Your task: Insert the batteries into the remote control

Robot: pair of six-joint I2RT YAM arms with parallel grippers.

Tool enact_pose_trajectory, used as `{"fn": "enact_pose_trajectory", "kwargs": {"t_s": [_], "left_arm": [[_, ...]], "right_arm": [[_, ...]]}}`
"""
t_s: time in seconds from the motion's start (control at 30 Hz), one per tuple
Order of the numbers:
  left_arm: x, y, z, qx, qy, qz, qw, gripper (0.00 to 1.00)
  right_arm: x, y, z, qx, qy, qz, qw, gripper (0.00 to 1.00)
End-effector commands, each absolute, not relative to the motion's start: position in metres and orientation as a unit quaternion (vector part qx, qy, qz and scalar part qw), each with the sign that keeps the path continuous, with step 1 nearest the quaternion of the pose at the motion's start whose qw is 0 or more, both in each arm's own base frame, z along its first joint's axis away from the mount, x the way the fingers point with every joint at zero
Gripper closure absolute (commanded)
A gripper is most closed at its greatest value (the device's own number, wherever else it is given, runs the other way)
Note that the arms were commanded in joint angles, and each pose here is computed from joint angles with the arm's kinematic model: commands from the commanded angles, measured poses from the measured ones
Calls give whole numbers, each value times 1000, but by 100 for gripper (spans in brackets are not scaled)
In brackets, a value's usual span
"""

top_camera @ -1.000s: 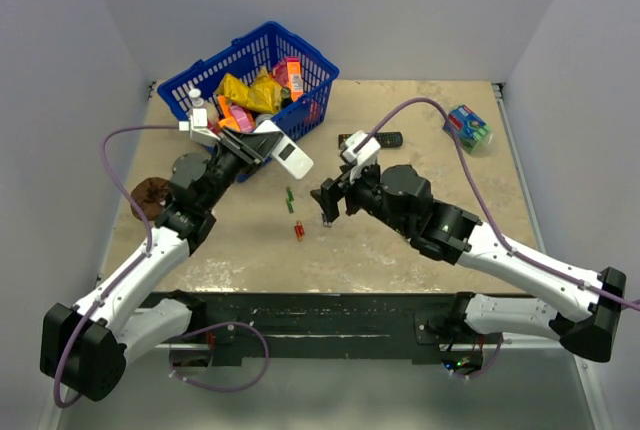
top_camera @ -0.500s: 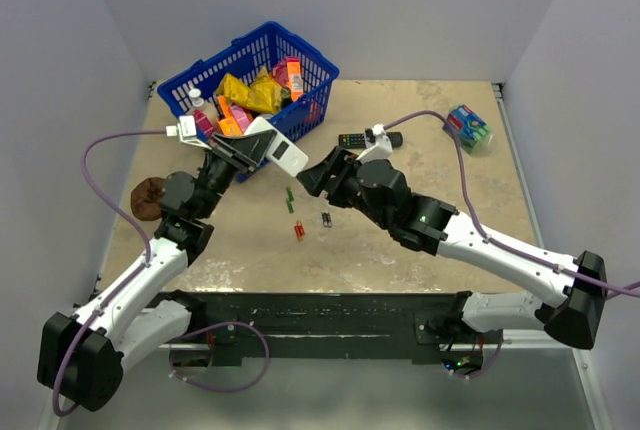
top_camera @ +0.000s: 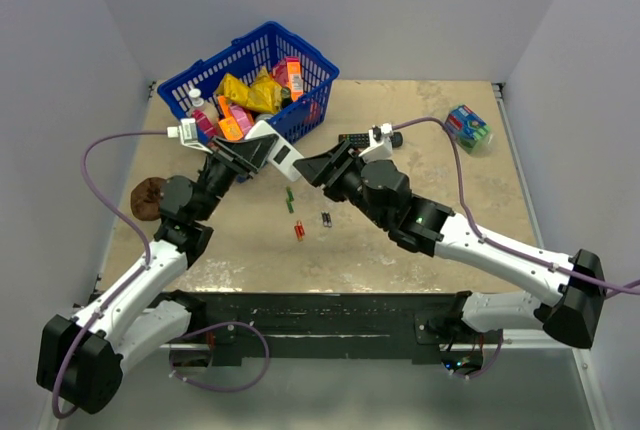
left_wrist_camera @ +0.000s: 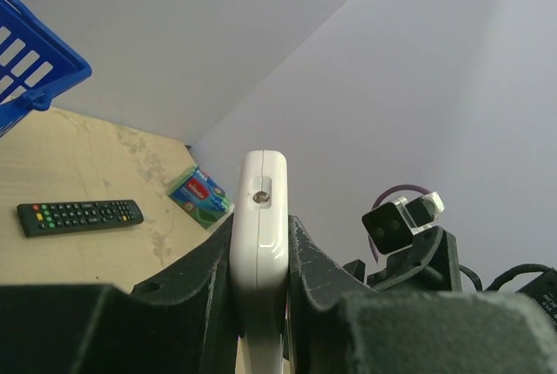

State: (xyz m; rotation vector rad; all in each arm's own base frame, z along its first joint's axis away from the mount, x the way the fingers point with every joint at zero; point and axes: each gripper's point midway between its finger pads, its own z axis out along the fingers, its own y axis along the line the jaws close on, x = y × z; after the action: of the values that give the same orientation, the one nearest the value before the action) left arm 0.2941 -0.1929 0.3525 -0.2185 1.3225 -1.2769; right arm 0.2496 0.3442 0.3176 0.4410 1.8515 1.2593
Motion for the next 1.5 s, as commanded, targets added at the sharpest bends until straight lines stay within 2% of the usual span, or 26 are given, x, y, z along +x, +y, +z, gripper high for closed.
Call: {"fn": "enact_pose_trajectory", "kwargs": {"t_s": [0.0,0.3,0.5,0.77,0.9,0.97,1.1,1.3,1.37,1.4,1.47], "left_arm": [[280,-190,382,-62,525,-565,633,100],[274,-192,385,-49,520,-573,632,100],[271,-193,389,-45,513,-578,633,100],[265,-190,407,-57,477,-608,632,100],[258,-187,421,-65,451,-633,625,100],[256,-186,428,-66,440,-639,627,100],[257,-180,434,-72,435,-626,643,100],[273,-176,416,-86,468,-580,661,100],[277,-177,407,-88,478,-576,657,100],[278,-179,404,-86,482,-574,656,100],[282,-180,396,-89,493,-569,652,100]], "right_arm": [[259,346,321,207,718,514,421,44],[259,350,317,204,719,517,417,52],[259,353,314,198,721,519,415,61],[258,352,302,198,727,512,413,82],[257,347,291,199,734,501,414,97],[258,342,283,205,741,486,415,99],[257,329,278,210,745,468,426,100],[251,318,285,208,739,471,434,100],[250,315,297,205,729,481,442,90],[250,314,301,205,725,484,445,79],[249,308,310,204,716,487,456,77]]}}
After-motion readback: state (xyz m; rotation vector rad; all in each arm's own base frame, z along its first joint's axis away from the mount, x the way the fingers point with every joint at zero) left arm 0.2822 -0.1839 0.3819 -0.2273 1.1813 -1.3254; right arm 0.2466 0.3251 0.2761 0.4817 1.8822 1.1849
